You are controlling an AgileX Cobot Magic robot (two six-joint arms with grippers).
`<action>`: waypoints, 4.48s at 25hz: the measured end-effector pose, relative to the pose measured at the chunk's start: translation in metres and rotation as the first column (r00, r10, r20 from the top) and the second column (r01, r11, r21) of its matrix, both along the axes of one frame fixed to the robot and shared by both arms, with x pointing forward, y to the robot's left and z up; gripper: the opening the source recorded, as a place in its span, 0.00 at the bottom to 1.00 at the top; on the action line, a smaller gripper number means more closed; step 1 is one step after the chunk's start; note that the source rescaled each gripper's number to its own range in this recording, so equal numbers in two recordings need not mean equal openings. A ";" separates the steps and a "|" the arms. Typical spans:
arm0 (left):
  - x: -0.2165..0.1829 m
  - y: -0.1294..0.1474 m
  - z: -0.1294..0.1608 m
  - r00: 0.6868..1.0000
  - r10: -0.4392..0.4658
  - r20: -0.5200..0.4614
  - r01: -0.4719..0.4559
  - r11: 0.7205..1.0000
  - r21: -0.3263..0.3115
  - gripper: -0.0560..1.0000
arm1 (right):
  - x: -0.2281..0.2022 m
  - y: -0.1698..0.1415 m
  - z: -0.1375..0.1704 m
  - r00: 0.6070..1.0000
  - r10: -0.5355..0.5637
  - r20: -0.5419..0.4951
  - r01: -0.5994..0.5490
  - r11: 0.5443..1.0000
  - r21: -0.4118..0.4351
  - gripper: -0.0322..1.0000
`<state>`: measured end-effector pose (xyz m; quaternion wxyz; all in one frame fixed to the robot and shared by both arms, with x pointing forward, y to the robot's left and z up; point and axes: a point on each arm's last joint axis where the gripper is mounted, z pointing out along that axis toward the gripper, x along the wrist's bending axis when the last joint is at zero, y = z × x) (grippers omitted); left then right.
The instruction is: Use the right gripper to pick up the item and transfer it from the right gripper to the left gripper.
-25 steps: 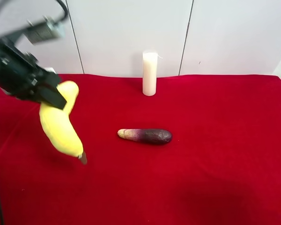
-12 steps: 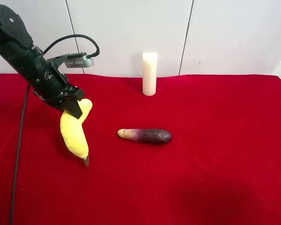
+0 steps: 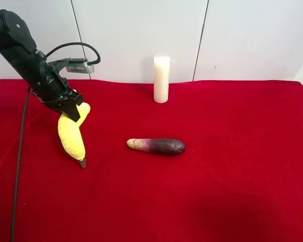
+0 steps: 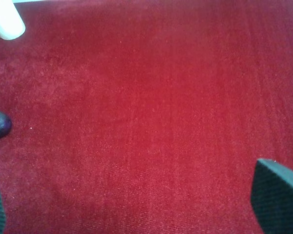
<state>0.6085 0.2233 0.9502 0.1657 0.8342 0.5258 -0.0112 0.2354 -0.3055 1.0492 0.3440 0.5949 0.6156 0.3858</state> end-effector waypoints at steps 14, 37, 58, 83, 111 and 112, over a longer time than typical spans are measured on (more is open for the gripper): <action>0.005 0.003 0.000 0.999 -0.005 0.053 0.003 0.999 0.032 0.99 | 0.000 0.000 0.000 1.000 0.000 0.000 0.000 1.000 0.001 1.00; -0.152 0.039 0.213 0.892 0.233 0.388 -0.245 0.969 -0.019 1.00 | 0.000 0.000 0.000 1.000 0.000 0.000 0.000 1.000 0.001 1.00; -0.370 0.071 0.136 0.698 0.293 0.654 -0.236 0.956 -0.176 1.00 | 0.000 0.000 0.000 1.000 0.000 0.000 0.000 1.000 0.001 1.00; -0.378 0.073 0.105 0.617 0.284 0.734 -0.216 0.958 -0.189 1.00 | 0.000 0.000 0.000 1.000 -0.017 0.000 0.017 1.000 0.001 1.00; -0.377 0.072 0.104 0.565 0.376 0.734 -0.364 0.913 -0.187 1.00 | -0.001 0.001 0.000 0.988 -0.156 0.000 0.156 0.988 0.001 1.00; -0.377 0.072 0.104 0.565 0.376 0.734 -0.364 0.913 -0.187 1.00 | -0.001 0.001 0.000 0.988 -0.156 0.000 0.156 0.988 0.001 1.00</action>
